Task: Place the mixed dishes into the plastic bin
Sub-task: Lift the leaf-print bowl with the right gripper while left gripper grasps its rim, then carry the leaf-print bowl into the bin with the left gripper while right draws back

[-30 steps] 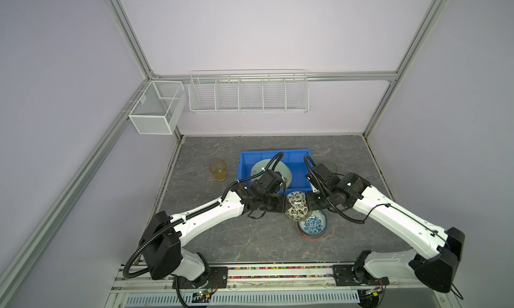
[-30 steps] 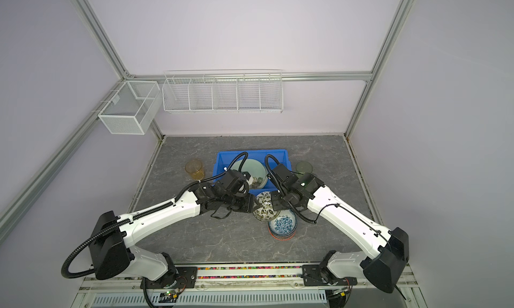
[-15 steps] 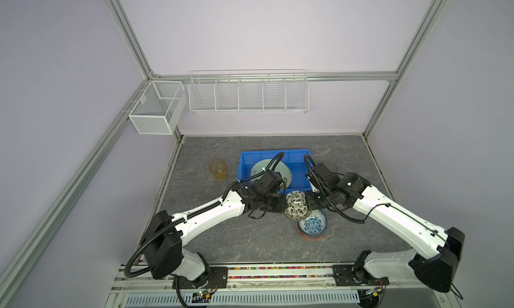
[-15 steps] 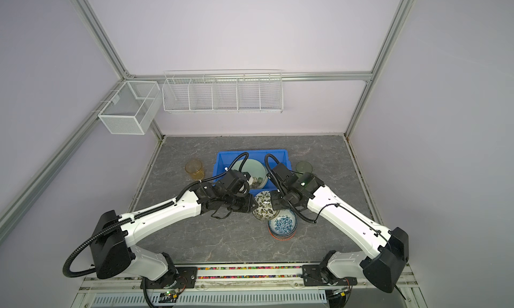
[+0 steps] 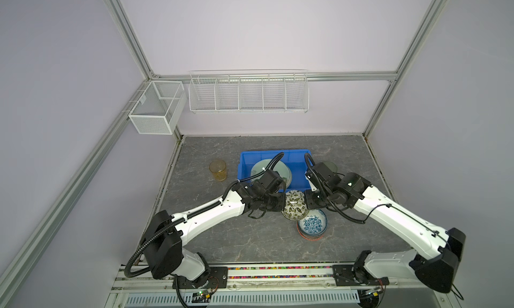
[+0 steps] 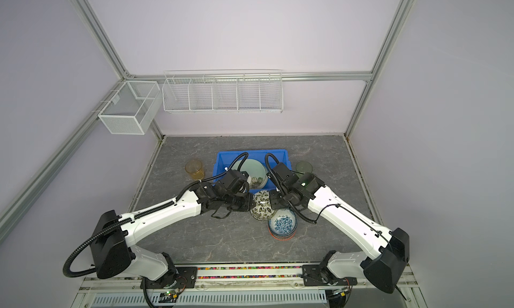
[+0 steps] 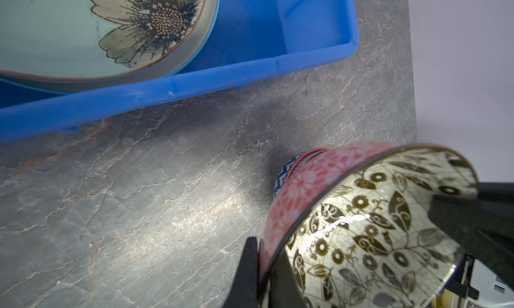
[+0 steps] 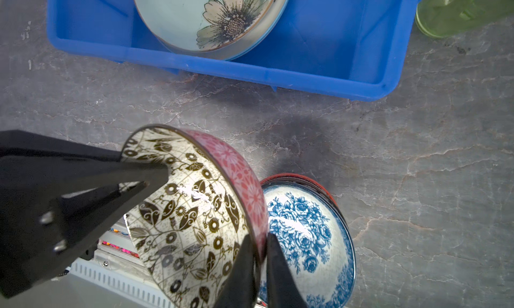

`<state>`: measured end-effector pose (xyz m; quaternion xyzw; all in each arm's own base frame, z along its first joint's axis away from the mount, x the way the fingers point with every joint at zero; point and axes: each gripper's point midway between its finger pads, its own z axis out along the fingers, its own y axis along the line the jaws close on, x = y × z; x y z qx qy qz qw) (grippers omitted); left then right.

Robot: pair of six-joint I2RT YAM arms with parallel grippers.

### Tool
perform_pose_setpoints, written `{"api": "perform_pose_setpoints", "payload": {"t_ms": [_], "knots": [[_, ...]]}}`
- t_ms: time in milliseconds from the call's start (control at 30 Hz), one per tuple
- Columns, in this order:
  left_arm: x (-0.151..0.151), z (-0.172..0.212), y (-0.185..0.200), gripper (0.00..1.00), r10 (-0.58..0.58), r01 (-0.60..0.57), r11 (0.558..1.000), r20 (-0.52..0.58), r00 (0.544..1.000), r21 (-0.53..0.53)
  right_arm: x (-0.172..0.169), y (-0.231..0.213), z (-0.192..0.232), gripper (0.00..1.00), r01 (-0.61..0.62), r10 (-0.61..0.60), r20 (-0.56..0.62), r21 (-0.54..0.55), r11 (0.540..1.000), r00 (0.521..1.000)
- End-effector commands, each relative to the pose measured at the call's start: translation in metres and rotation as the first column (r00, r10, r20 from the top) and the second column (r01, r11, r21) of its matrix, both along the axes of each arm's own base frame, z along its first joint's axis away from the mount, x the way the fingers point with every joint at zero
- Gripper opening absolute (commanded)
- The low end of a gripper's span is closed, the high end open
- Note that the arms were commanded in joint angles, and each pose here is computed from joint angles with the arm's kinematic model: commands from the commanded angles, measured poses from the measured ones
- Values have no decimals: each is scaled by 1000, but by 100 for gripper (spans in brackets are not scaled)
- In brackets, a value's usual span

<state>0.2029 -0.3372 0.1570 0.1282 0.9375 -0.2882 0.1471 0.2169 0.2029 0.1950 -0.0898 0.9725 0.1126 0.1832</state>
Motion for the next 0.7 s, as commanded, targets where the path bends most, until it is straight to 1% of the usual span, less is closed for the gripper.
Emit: {"api": "perform_pose_setpoints", "payload": {"t_ms": [0, 233, 333, 433, 467, 500, 533, 667], "knots": [[3, 15, -5, 0, -4, 5, 1000, 27, 1000, -12, 4, -2, 19, 21, 17, -19, 59, 39, 999, 998], [17, 29, -5, 0, 12, -13, 1000, 85, 996, 18, -4, -18, 35, 45, 44, -50, 107, 59, 997, 993], [24, 34, -7, 0, 17, -20, 999, 101, 995, 30, -10, -25, 39, 57, 57, -65, 109, 71, 996, 992], [34, 42, -12, 0, 9, -15, 999, 119, 993, 47, -19, -32, 42, 67, 74, -83, 103, 93, 993, 991], [39, 44, -14, 0, 10, -17, 998, 129, 992, 56, -23, -36, 43, 77, 81, -92, 106, 102, 991, 990], [43, 47, -15, 0, 8, -17, 998, 140, 990, 59, -27, -40, 45, 98, 89, -102, 112, 114, 989, 988], [47, 49, -18, 0, 6, -15, 998, 146, 989, 62, -30, -44, 47, 88, 99, -113, 117, 124, 987, 987], [65, 55, -28, 0, -2, -12, 997, 168, 986, 80, -46, -66, 50, 88, 142, -165, 139, 160, 977, 977]]}}
